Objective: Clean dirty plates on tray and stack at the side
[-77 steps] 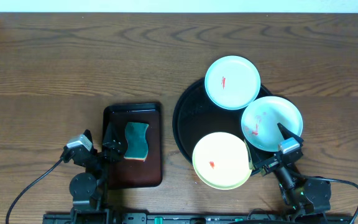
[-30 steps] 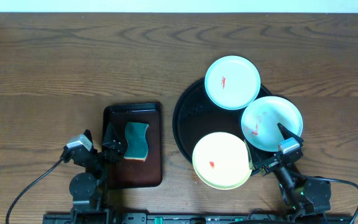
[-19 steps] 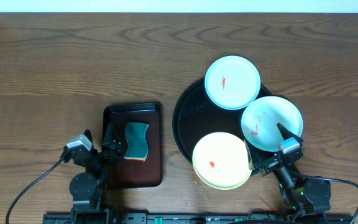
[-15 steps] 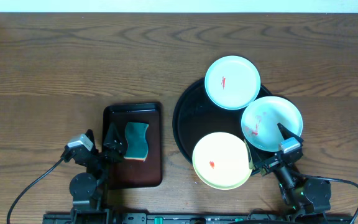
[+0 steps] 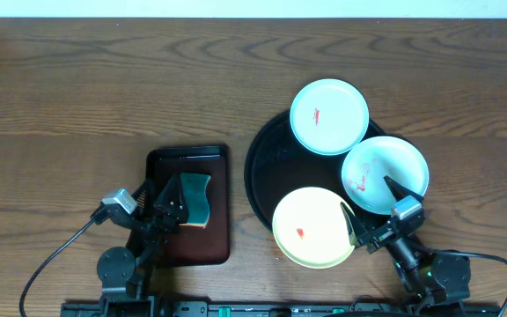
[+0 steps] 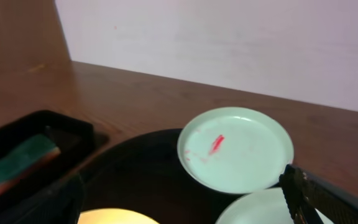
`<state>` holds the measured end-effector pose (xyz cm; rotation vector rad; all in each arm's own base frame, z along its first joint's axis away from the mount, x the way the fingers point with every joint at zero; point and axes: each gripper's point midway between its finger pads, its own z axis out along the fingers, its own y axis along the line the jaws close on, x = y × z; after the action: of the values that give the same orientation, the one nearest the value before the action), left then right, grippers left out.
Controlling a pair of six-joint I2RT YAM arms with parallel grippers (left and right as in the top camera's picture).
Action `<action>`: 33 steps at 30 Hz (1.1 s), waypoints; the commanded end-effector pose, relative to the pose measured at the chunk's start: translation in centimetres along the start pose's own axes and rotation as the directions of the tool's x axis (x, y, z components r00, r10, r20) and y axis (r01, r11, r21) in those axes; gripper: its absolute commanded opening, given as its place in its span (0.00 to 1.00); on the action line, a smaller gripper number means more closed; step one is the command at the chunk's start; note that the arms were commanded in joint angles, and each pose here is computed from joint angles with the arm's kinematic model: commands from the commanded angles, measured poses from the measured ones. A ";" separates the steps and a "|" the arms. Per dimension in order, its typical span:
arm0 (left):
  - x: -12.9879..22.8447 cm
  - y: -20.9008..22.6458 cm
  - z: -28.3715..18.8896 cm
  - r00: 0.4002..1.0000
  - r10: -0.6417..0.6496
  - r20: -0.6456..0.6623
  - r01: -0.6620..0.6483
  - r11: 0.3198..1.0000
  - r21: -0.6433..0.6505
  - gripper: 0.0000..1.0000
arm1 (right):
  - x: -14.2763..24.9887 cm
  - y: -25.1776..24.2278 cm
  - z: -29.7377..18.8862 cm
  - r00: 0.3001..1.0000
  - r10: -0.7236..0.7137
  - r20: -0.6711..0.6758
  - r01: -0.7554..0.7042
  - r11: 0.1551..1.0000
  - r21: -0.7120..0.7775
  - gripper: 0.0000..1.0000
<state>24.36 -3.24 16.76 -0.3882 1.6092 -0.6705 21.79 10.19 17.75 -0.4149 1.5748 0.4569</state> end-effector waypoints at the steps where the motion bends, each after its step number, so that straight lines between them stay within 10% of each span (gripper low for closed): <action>1: -2.0 -2.8 -0.6 1.000 -0.013 0.021 0.011 0.996 0.084 0.80 | -5.1 0.8 -1.0 0.997 0.004 0.077 -0.002 1.000 -0.025 0.99; 18: -8.1 -7.5 -0.1 0.961 0.033 -0.273 -0.066 0.991 -0.115 0.79 | -12.0 0.2 1.1 0.913 0.191 -0.360 -0.195 0.980 0.027 0.99; 33: -5.9 -7.0 0.5 0.850 -0.061 -0.523 -0.060 0.976 -0.212 0.80 | -11.1 2.4 2.6 0.820 0.253 -0.514 -0.342 0.936 -0.084 0.99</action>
<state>25.21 -4.32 24.71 -0.4388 2.2297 -0.5823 23.93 12.66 27.47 -0.4108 2.1667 0.7033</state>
